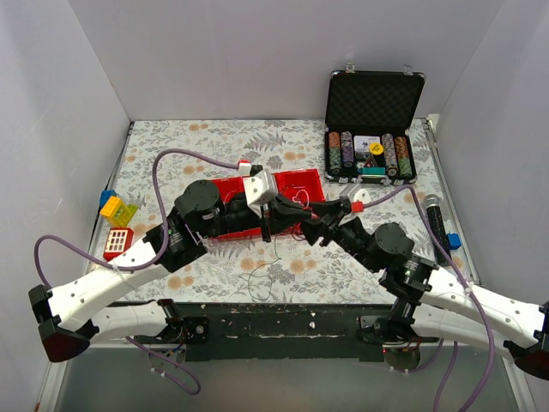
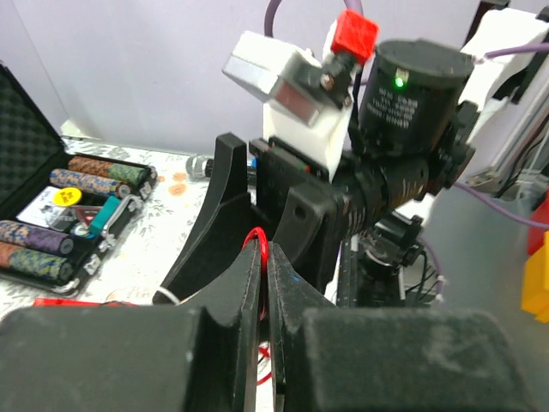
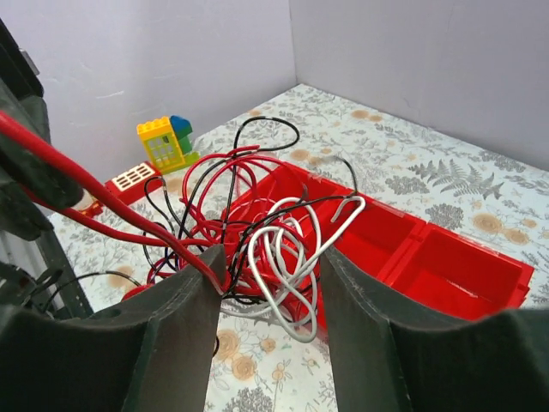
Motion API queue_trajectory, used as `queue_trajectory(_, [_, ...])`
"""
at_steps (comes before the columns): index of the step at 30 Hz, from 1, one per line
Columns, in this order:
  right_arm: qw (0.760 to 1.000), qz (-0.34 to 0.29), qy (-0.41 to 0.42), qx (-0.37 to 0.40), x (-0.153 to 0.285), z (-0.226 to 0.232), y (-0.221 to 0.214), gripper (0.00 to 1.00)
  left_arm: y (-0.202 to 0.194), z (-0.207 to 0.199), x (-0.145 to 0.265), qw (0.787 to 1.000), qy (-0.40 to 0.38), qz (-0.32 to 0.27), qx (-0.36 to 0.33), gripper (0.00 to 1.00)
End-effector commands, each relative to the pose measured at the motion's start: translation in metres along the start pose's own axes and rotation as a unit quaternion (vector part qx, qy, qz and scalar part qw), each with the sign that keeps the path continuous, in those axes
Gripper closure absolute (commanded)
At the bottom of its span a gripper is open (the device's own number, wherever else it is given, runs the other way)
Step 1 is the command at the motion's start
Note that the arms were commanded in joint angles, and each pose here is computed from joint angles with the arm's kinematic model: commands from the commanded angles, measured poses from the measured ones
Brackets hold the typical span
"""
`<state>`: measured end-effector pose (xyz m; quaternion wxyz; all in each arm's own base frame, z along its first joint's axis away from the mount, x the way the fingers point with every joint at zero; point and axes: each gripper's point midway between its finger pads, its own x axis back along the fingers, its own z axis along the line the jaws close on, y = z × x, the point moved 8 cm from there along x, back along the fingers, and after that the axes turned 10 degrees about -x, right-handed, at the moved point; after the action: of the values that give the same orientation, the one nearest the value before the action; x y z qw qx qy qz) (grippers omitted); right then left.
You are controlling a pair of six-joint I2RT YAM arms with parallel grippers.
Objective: Untangle the cables
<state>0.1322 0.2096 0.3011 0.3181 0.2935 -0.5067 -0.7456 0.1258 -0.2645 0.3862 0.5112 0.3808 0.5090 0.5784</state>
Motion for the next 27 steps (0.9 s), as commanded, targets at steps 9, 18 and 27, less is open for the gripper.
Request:
queue_trajectory(9, [0.983,-0.129,-0.128,0.034,-0.015,0.016,0.008,0.4,0.041,-0.008,-0.007,0.993,-0.035,-0.052,0.097,1.0])
queue_trajectory(18, [0.978,-0.087,-0.17,0.089,-0.03,0.011,-0.024,0.43,0.071,-0.005,-0.01,0.99,-0.043,-0.084,0.105,1.0])
queue_trajectory(27, [0.979,0.042,-0.196,0.031,0.007,-0.018,-0.111,0.62,0.149,0.019,0.008,0.985,-0.004,-0.169,0.044,1.0])
